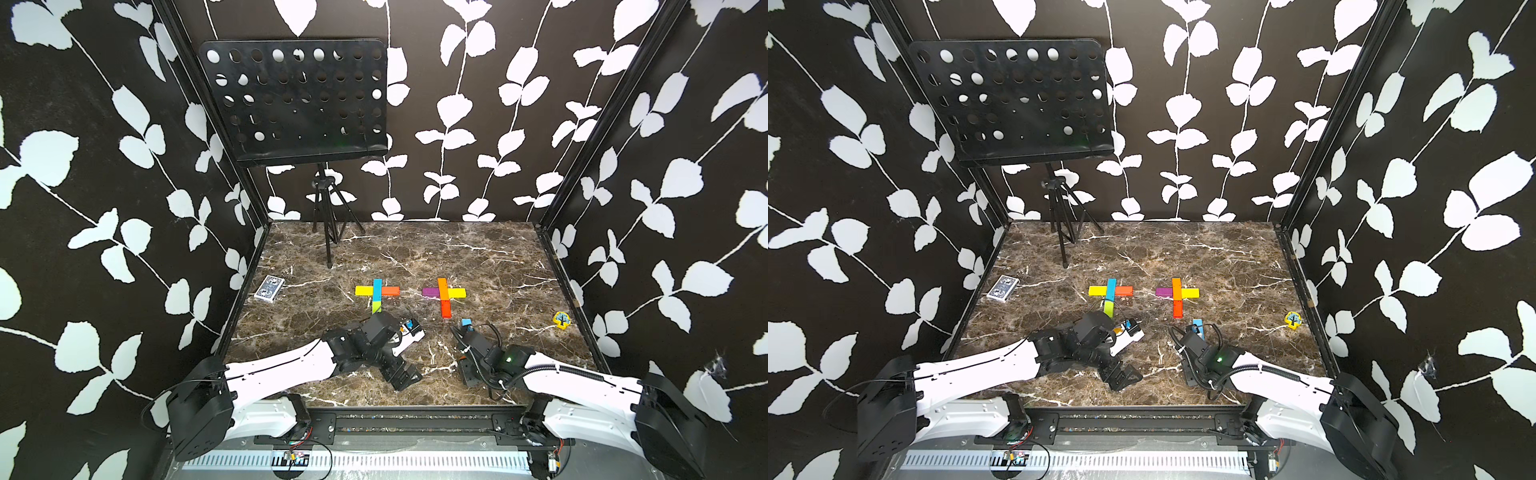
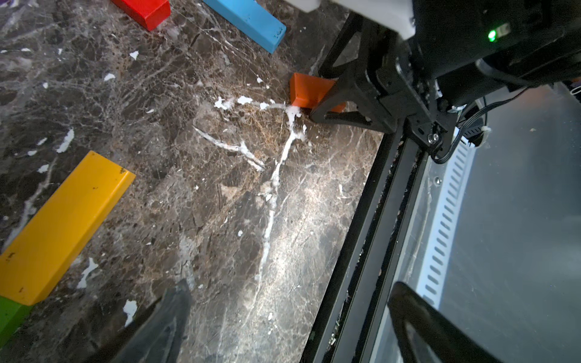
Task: Assemble the letter t with building blocks
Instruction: Assemble the building block at the center of the board.
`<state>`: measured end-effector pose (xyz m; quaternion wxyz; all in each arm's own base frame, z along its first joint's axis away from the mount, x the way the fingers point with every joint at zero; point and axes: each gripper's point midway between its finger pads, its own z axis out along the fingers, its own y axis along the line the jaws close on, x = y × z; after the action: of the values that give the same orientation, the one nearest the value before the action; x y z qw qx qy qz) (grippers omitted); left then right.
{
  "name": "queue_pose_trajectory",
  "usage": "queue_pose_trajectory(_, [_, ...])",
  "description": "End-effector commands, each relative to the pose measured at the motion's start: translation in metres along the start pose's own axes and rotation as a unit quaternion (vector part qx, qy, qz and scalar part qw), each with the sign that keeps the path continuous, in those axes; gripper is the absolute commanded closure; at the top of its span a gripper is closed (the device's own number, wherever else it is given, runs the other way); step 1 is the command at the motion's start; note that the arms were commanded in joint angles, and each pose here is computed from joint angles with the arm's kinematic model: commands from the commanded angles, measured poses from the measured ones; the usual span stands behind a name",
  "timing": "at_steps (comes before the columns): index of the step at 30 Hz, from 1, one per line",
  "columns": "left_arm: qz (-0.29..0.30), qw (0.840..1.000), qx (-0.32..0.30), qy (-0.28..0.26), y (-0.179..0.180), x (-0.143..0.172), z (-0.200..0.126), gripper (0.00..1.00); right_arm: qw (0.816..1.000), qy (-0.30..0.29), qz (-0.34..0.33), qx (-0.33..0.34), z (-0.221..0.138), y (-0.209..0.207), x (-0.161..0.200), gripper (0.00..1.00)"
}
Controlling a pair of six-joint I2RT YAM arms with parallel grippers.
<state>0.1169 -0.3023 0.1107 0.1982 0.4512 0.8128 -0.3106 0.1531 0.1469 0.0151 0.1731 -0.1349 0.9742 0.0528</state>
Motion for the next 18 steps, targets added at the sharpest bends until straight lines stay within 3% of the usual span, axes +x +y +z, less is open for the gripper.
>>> queue_pose_trajectory(1, [0.003,1.0,0.009,-0.012,-0.004,-0.007,-0.002,0.01,1.0,0.01,-0.006,0.004,0.003,0.0,0.0,0.47])
queue_pose_trajectory(6, [0.015,1.0,0.006,-0.004,-0.003,-0.005,-0.003,0.01,1.0,0.024,-0.012,0.007,0.008,0.003,0.001,0.54])
queue_pose_trajectory(9, [0.022,1.0,-0.005,0.0,0.0,-0.005,-0.004,0.01,1.0,0.025,-0.012,0.004,0.01,0.005,0.001,0.64])
queue_pose_trajectory(18, [0.031,0.999,-0.025,0.006,0.008,-0.004,-0.007,0.01,1.0,0.024,-0.01,-0.001,0.011,0.011,-0.007,0.65])
